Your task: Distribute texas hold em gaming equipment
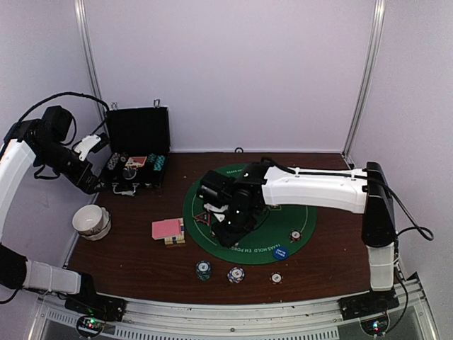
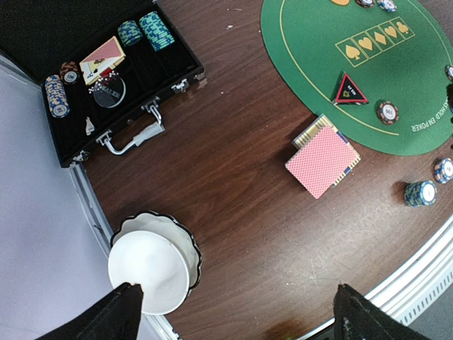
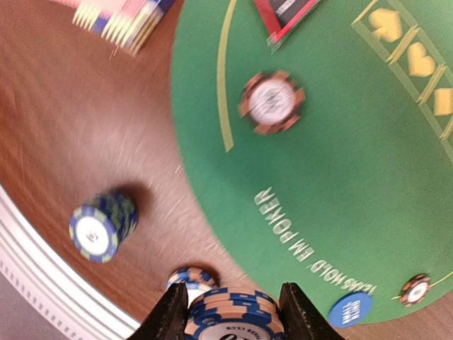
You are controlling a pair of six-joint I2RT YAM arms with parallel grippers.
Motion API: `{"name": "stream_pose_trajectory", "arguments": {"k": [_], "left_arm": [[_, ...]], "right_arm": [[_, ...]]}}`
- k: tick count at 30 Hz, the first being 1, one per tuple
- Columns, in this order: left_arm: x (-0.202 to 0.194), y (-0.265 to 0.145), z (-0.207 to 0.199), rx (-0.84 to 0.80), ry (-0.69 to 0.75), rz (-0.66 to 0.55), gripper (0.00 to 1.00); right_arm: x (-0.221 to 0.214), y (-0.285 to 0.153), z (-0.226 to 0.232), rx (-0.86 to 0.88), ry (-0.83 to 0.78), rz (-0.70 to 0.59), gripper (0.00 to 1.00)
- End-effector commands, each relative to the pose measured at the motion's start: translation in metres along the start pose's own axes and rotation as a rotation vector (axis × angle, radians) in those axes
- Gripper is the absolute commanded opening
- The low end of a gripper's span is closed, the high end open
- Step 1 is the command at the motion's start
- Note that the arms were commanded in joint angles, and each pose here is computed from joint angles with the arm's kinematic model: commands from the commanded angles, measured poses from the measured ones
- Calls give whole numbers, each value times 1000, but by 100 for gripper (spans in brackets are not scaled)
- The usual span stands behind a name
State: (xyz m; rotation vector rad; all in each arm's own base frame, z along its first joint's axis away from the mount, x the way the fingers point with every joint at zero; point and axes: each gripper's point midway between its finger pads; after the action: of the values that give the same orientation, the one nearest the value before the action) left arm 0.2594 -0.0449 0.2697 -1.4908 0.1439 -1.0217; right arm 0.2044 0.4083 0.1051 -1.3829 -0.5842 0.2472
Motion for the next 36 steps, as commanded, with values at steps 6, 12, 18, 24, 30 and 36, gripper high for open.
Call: {"name": "stream_pose_trajectory", "arguments": {"k": [6,12,18,24,30,36], "left_arm": [[4,-5,2,24,22,-26,98],[3,-2,2,21,23,-24,98],[5,1,3,15,21,-28,98],[5,3,3,12,21,-27,98],[5,4,3,11,23,-28,98],[3,6,2,11,24,-26,97]], "right_arm": [[68,17,-62,-104,130,-69,30],[100,34,-74,-103,188,-94,29],[118,60,-78,-101,234,-96,29],[129,84,-75,-74,286,-95,29],[133,102,-68,-39,317,-85,30],[130,114,-63,-11,339,-61,36]]}}
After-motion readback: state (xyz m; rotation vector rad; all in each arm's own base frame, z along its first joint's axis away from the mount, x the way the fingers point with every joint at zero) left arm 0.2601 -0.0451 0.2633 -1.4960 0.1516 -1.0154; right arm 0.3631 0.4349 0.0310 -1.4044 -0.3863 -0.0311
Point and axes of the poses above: each gripper's point midway between its finger pads, its own y axis out along the fingers, its own z axis along the line the jaws close on, x = y × z, and after that the axes turned 11 degrees about y, right-handed
